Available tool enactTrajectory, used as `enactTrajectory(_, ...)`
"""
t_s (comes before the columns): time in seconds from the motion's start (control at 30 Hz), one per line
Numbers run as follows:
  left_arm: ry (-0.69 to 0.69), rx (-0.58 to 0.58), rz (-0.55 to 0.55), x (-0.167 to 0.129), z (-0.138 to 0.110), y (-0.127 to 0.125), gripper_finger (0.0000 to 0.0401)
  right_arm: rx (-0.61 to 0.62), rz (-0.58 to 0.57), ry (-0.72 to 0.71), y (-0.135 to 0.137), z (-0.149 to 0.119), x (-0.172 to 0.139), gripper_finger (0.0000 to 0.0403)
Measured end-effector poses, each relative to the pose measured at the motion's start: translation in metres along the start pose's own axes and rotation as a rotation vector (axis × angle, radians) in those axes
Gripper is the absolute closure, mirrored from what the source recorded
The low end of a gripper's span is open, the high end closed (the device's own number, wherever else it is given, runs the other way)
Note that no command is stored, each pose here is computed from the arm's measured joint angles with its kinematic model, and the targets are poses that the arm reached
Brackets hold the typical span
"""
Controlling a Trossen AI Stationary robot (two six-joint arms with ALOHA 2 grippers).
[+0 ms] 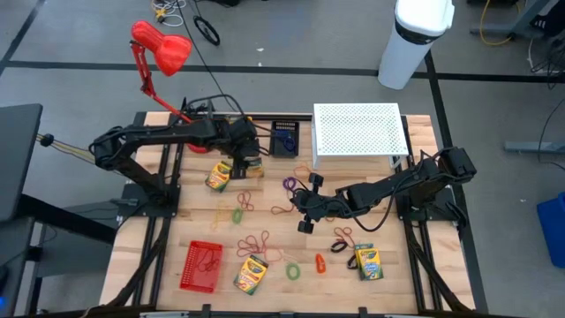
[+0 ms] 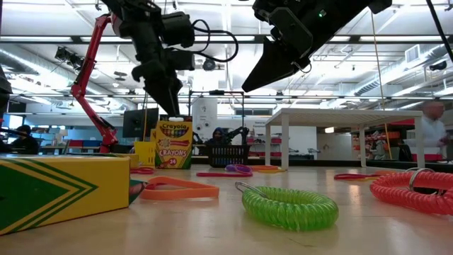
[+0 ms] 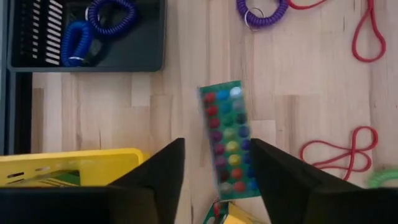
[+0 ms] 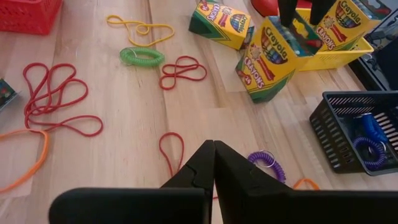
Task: Pick & Place Office Desk Supplies
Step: Put the top right yellow crayon box into the yellow bin
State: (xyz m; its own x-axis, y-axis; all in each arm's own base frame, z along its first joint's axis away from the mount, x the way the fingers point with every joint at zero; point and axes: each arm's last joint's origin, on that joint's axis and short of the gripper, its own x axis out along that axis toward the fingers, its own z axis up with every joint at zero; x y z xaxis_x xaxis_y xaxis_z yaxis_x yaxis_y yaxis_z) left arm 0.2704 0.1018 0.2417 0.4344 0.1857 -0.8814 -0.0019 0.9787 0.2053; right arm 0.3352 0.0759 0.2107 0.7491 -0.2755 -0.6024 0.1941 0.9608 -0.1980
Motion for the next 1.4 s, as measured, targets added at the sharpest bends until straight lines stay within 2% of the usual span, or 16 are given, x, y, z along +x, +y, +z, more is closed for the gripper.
enactTrajectory(0.3,0.006,-0.086,-0.035,0.005,0.004,-0.005,0.0129,-0.001,0.0,0.0,0.0,0.0,0.0,0.0384)
enactTrajectory(0.5,0.063,-0.094,-0.014,0.031,0.007,-0.008,0.0116,-0.001,0.0,0.001,0.0,0.0,0.0,0.0384)
enactTrajectory(0.67,0.071,-0.069,-0.021,0.041,0.008,-0.008,0.0144,-0.001,0.0,0.002,0.0,0.0,0.0,0.0384)
enactTrajectory(0.93,0.065,-0.035,-0.032,0.041,0.008,-0.008,0.0252,-0.002,0.0,0.002,0.0,0.0,0.0,0.0384)
enactTrajectory(1.03,0.063,-0.009,-0.037,0.041,0.008,-0.008,0.0282,-0.002,0.0,0.002,0.0,0.0,0.0,0.0384)
enactTrajectory(1.17,0.067,0.021,-0.039,0.035,0.007,-0.008,0.029,-0.002,0.0,0.002,0.0,0.0,0.0,0.0384)
enactTrajectory(1.4,0.032,0.071,0.027,-0.002,0.001,-0.005,0.0288,-0.001,0.0,0.002,0.0,0.0,0.0,0.0384)
